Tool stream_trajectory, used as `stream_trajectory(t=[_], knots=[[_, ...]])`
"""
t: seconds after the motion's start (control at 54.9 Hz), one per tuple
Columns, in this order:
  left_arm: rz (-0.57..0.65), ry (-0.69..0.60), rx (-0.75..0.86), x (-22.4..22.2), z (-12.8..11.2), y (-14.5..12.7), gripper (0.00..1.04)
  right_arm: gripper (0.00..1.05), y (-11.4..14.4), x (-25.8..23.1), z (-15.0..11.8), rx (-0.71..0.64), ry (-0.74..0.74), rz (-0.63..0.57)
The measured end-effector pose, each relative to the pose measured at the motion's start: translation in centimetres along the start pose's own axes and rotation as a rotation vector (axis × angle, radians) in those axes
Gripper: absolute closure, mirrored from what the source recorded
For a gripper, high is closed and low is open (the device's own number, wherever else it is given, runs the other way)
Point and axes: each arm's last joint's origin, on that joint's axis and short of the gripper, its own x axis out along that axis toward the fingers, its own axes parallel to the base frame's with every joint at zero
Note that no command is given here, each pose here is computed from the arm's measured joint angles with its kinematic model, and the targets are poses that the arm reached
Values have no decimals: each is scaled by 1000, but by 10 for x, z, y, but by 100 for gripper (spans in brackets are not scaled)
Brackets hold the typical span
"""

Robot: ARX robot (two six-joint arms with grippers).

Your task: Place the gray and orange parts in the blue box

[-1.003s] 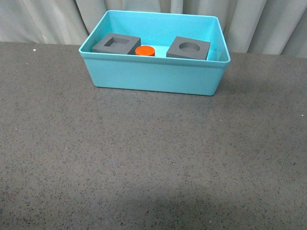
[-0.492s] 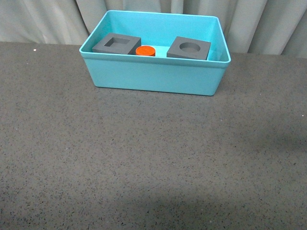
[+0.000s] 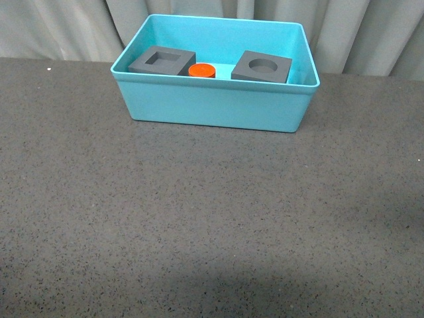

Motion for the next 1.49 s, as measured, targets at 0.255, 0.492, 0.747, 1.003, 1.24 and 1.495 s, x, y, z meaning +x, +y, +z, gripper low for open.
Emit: stream_trajectory(t=[0.255, 0.492, 0.747, 1.003, 1.24, 1.495], knots=[[0, 0, 0, 0, 0, 0, 7, 103, -10, -21, -24, 8, 4, -4], [-1, 0, 0, 0, 0, 0, 7, 104, -22, -38, -41, 10, 6, -8], [0, 0, 0, 0, 0, 0, 7, 104, -21, -50, -49, 10, 3, -6], [0, 0, 0, 0, 0, 0, 7, 104, -21, -59, -61, 10, -4, -6], [0, 0, 0, 0, 0, 0, 7, 104, -21, -66, -60, 10, -11, -6], [0, 0, 0, 0, 0, 0, 7, 104, -21, -72, -60, 10, -9, -6]])
